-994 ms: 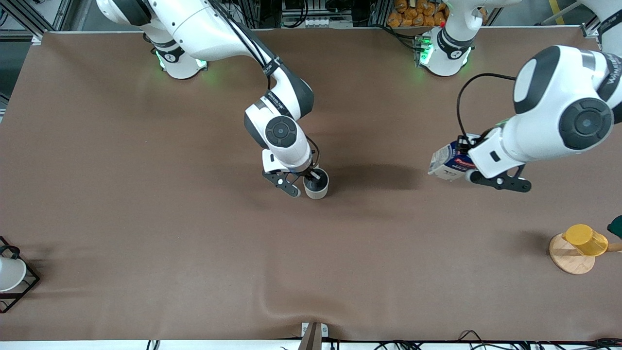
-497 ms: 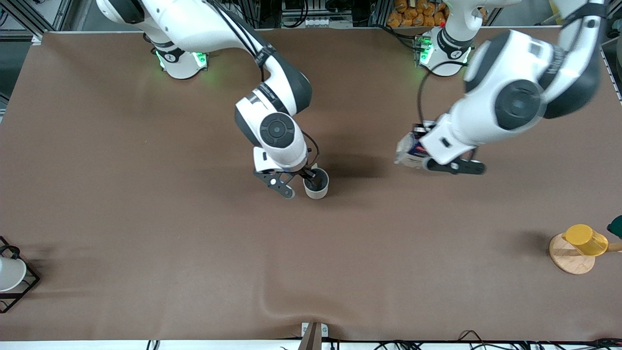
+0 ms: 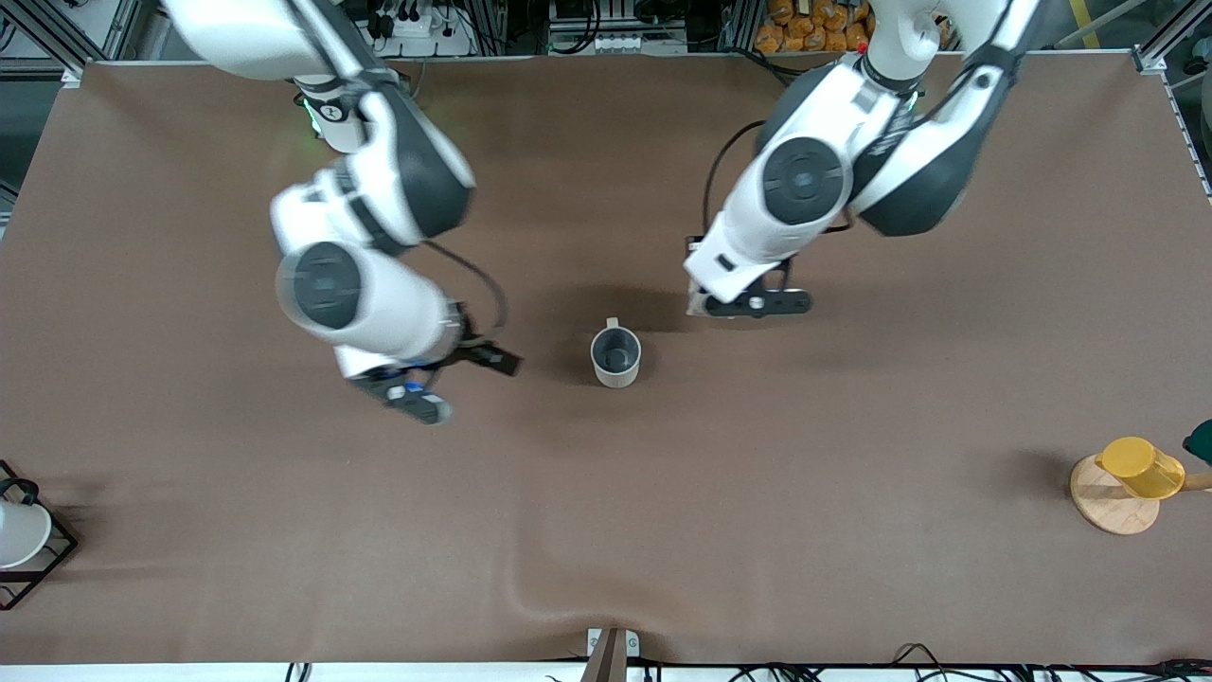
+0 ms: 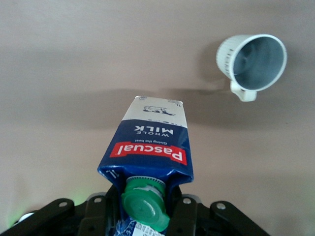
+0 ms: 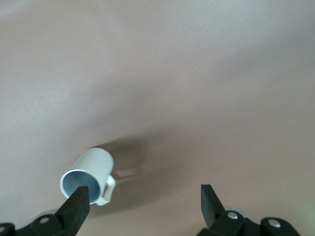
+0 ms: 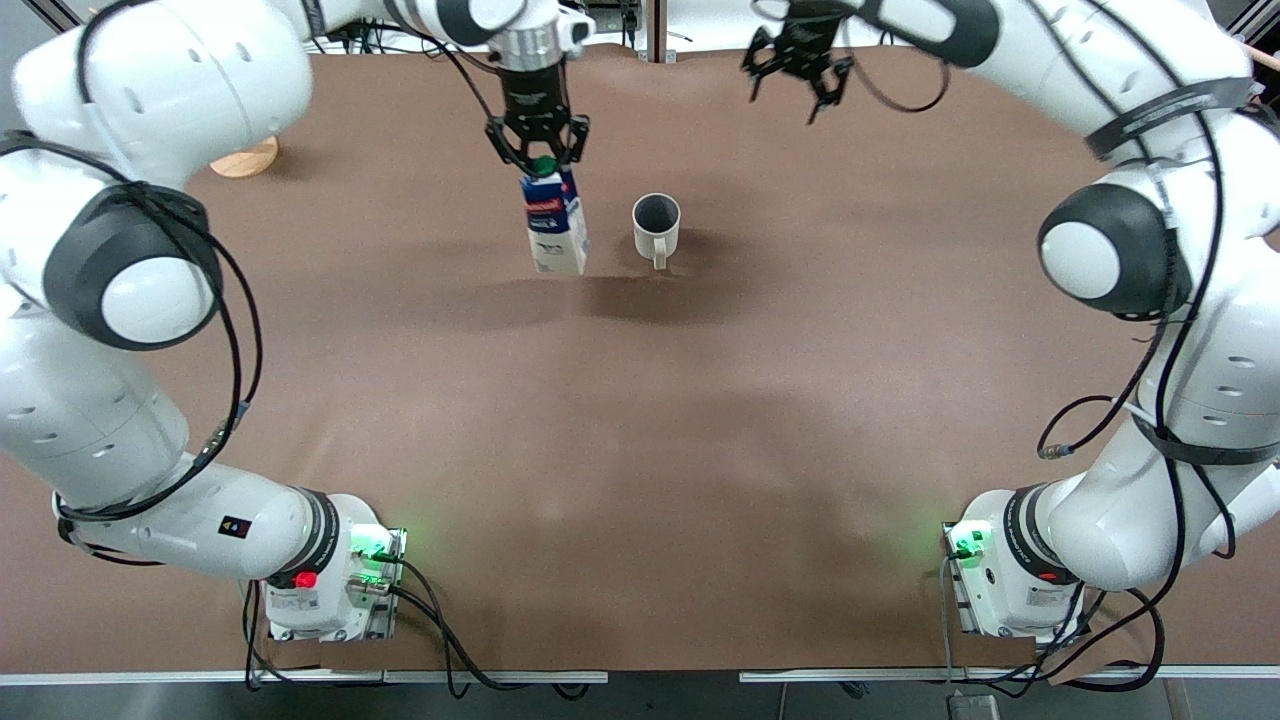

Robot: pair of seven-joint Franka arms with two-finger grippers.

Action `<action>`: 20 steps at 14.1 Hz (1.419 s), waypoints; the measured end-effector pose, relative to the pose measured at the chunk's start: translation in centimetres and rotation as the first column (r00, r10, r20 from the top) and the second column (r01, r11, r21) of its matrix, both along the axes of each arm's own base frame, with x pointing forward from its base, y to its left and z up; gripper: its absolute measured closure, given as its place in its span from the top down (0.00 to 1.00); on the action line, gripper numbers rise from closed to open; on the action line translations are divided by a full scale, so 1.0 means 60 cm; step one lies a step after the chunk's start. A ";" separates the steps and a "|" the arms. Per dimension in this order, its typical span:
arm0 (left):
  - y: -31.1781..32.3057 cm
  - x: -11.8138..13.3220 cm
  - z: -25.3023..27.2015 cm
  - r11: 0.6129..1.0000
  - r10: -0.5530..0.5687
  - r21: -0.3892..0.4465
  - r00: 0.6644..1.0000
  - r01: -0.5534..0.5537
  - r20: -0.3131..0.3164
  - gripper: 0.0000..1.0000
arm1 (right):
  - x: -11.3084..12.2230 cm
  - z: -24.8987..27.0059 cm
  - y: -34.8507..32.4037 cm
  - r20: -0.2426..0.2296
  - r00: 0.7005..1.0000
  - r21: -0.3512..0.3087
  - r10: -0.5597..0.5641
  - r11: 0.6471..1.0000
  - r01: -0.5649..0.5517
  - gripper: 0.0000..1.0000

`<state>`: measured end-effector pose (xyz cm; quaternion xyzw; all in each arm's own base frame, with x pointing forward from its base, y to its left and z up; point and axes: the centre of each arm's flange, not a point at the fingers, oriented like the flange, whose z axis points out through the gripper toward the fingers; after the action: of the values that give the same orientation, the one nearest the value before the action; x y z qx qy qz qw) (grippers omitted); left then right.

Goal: Place milk next to cup
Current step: 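Release the mug with the right gripper while the left gripper carries the carton, then lower the milk carton beside the mug with the left gripper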

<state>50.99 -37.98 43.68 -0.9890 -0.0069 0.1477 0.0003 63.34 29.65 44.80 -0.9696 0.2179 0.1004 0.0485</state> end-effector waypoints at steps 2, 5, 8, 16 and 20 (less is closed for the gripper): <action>-0.035 0.002 -0.015 1.000 -0.018 -0.020 1.000 0.018 0.000 0.38 | 0.020 0.018 -0.072 0.002 0.999 0.012 0.033 0.999 -0.033 1.00; -0.099 -0.015 -0.042 0.998 -0.047 -0.046 0.999 0.047 0.008 0.38 | 0.050 0.029 -0.194 0.007 0.995 0.036 0.099 0.994 -0.099 1.00; -0.153 -0.042 -0.079 0.998 -0.034 -0.043 0.999 0.034 0.007 0.38 | 0.058 0.053 -0.315 0.010 0.987 0.063 0.160 0.985 -0.160 1.00; -0.183 -0.037 -0.163 0.999 -0.023 -0.025 0.999 0.023 0.034 0.38 | 0.041 0.130 -0.465 0.087 0.924 0.023 0.373 0.926 -0.376 1.00; -0.188 -0.034 -0.160 0.999 -0.020 -0.040 0.999 0.022 0.051 0.38 | 0.039 0.118 -0.565 0.111 0.880 0.042 0.461 0.883 -0.468 1.00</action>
<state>48.93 -49.27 34.08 -0.9922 0.0064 0.1228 -0.0184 65.65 -4.26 51.90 -0.9950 -0.0271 0.0688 0.0664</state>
